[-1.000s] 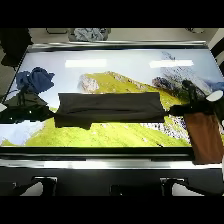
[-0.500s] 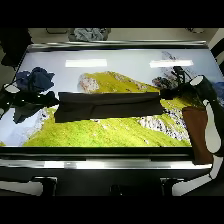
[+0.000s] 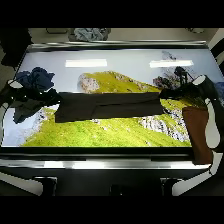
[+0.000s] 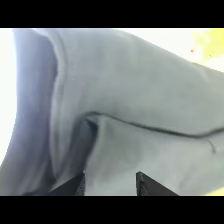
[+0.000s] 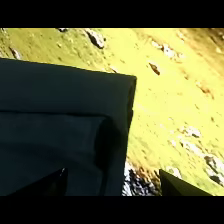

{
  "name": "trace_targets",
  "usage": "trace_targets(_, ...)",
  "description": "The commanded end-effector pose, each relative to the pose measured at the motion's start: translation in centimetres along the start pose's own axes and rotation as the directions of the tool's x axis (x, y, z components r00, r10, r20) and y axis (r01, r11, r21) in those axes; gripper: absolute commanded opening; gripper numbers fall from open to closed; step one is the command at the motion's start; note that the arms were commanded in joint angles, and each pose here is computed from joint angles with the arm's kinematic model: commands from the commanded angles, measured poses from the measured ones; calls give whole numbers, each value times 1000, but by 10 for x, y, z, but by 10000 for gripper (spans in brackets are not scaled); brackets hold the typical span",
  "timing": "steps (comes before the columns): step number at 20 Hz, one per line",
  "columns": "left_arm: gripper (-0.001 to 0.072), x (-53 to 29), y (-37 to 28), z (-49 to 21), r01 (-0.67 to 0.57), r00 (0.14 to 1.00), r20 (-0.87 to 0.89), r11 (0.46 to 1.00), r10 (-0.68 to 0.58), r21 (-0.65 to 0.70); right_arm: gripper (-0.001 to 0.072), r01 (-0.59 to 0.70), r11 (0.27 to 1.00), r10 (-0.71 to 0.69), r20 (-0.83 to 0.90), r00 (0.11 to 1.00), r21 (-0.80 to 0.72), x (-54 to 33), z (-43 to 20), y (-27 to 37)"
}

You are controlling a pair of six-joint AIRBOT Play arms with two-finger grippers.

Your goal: Fold the shirts.

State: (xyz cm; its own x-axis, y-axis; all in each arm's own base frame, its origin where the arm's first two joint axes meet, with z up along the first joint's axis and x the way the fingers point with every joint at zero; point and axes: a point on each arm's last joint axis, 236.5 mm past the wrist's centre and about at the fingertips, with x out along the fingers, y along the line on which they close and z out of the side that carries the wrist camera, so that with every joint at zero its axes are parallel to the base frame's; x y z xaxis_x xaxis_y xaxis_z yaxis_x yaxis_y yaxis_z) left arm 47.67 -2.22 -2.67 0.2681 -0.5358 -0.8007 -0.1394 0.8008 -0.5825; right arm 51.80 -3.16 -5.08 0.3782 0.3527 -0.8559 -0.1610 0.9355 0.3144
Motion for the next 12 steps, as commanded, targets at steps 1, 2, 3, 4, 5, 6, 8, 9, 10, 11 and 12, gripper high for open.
trace_targets(1,402,-21,-24,-7,33,997,-71,998,-29,57,684,-45,996,46,-10,999,80,-9,-9,-14)
trace_targets(2,402,-24,-32,-8,38,997,-77,996,-32,79,686,-77,992,79,-25,997,98,-1,-14,-10)
trace_targets(3,402,-27,-41,-9,41,997,-76,994,-33,101,686,-114,987,120,-42,992,117,8,-19,-2)
trace_targets(4,402,-29,-50,-10,43,997,-72,992,-34,121,686,-157,978,166,-57,984,139,18,-23,6)
trace_targets(5,402,-31,-60,-12,46,997,-69,989,-36,143,685,-191,968,205,-71,976,159,29,-28,14)
trace_targets(6,402,-33,-69,-14,49,997,-66,985,-38,164,683,-219,960,237,-86,968,177,39,-32,21)
trace_targets(8,402,-37,-87,-19,54,997,-59,978,-43,203,679,-239,953,264,-122,957,188,54,-42,30)
trace_targets(9,402,-37,-97,-22,58,997,-59,973,-46,223,646,-240,952,268,-138,953,191,60,-45,35)
trace_targets(10,401,-34,-104,-26,63,997,-68,969,-48,240,549,-239,949,271,-147,951,204,64,-47,39)
trace_targets(11,402,-29,-112,-31,70,995,-83,964,-50,256,304,-242,949,274,-151,950,202,66,-47,43)
trace_targets(12,400,-22,-120,-36,76,994,-100,959,-51,272,64,-251,945,283,-141,949,209,63,-43,47)
